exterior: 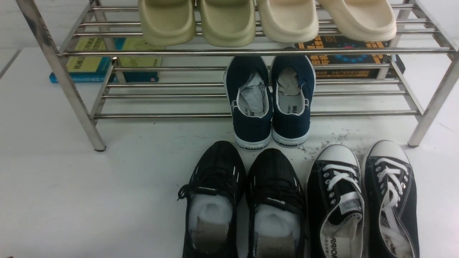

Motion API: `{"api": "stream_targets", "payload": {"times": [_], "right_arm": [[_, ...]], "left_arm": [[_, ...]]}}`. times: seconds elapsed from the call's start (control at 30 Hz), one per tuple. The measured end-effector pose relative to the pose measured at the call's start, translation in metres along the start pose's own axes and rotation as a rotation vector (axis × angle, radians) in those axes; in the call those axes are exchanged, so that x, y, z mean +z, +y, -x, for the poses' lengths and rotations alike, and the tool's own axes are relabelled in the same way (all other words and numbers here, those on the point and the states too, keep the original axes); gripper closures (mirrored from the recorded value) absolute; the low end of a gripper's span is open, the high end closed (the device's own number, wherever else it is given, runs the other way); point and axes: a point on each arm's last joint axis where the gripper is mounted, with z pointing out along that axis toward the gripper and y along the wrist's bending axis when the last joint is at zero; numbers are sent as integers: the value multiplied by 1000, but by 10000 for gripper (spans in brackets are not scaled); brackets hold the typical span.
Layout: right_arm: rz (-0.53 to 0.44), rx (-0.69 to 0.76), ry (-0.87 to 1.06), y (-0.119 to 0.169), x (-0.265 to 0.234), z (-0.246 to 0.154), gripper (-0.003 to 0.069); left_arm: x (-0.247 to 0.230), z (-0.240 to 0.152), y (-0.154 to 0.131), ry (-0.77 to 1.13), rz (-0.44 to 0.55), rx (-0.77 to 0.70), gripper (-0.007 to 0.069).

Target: Take the shoes off the shelf with your hand on the white table.

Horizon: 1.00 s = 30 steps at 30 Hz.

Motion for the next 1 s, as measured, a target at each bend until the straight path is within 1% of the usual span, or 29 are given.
{"api": "stream_targets", "payload": {"times": [0.53, 1.0], "right_arm": [[0, 0, 0, 0, 0, 0, 613], [0, 0, 0, 0, 0, 0, 594]], "left_arm": [[0, 0, 0, 0, 0, 0, 386], [0, 0, 0, -1, 0, 0, 386]]}}
